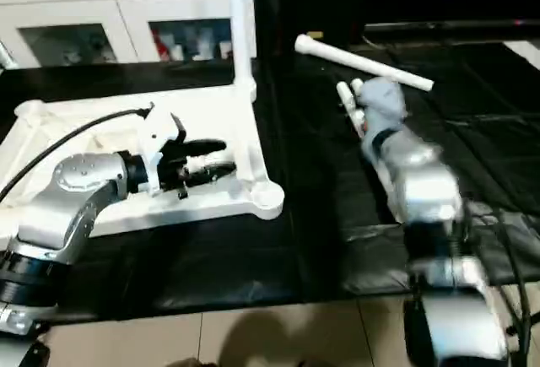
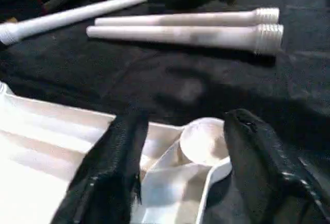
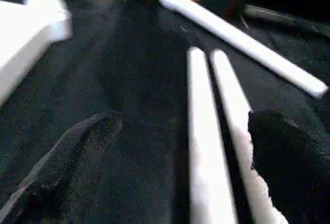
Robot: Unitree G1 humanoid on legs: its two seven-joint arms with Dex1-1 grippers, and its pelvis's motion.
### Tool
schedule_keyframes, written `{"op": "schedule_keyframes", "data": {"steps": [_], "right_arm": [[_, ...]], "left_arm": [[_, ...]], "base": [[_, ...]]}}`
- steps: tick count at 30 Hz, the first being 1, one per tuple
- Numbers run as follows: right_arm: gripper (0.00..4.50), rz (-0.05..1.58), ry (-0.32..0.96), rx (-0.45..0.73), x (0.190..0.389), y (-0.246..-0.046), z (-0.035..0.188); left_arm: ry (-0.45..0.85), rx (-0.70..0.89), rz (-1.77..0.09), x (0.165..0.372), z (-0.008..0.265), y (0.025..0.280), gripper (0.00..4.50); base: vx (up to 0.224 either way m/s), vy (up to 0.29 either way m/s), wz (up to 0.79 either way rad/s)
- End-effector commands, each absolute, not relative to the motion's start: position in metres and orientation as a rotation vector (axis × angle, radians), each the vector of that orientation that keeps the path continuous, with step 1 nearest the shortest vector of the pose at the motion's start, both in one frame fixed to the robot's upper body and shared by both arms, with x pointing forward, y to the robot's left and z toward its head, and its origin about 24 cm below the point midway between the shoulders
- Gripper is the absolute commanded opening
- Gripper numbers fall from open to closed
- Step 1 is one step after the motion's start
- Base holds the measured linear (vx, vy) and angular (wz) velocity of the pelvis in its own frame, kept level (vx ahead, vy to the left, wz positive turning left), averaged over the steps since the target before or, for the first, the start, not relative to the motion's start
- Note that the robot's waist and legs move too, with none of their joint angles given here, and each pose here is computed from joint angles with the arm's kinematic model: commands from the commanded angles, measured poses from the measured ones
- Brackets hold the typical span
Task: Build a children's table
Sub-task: Rotate table base, then pick table leg
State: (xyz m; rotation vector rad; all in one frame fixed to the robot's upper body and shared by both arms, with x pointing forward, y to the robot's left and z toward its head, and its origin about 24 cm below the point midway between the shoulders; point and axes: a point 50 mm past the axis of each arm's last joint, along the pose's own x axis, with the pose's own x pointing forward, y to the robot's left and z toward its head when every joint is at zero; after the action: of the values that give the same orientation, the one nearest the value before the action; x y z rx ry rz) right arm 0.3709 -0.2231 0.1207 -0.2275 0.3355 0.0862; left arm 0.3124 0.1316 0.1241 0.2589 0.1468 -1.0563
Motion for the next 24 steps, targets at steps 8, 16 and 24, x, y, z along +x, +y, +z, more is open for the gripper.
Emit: {"op": "schedule_keyframes", "data": {"steps": [8,16,24], "right_arm": [[4.50,0.013,0.488,-0.194,0.371,-0.248,0.103],[4.50,0.012,0.625,-0.207,0.373,-0.258,0.095],[3.73,0.079,0.732,-0.069,0.369,-0.256,0.082]], "left_arm": [[0.142,0.301,-1.080,0.311,0.129,0.130,3.57],[0.149,0.326,-1.097,0.311,0.128,0.129,4.03],[0.159,0.337,-1.115,0.309,0.128,0.129,4.50]], "base": [[0.000,0.000,0.00],[0.000,0.000,0.00],[0.000,0.000,0.00]]}}
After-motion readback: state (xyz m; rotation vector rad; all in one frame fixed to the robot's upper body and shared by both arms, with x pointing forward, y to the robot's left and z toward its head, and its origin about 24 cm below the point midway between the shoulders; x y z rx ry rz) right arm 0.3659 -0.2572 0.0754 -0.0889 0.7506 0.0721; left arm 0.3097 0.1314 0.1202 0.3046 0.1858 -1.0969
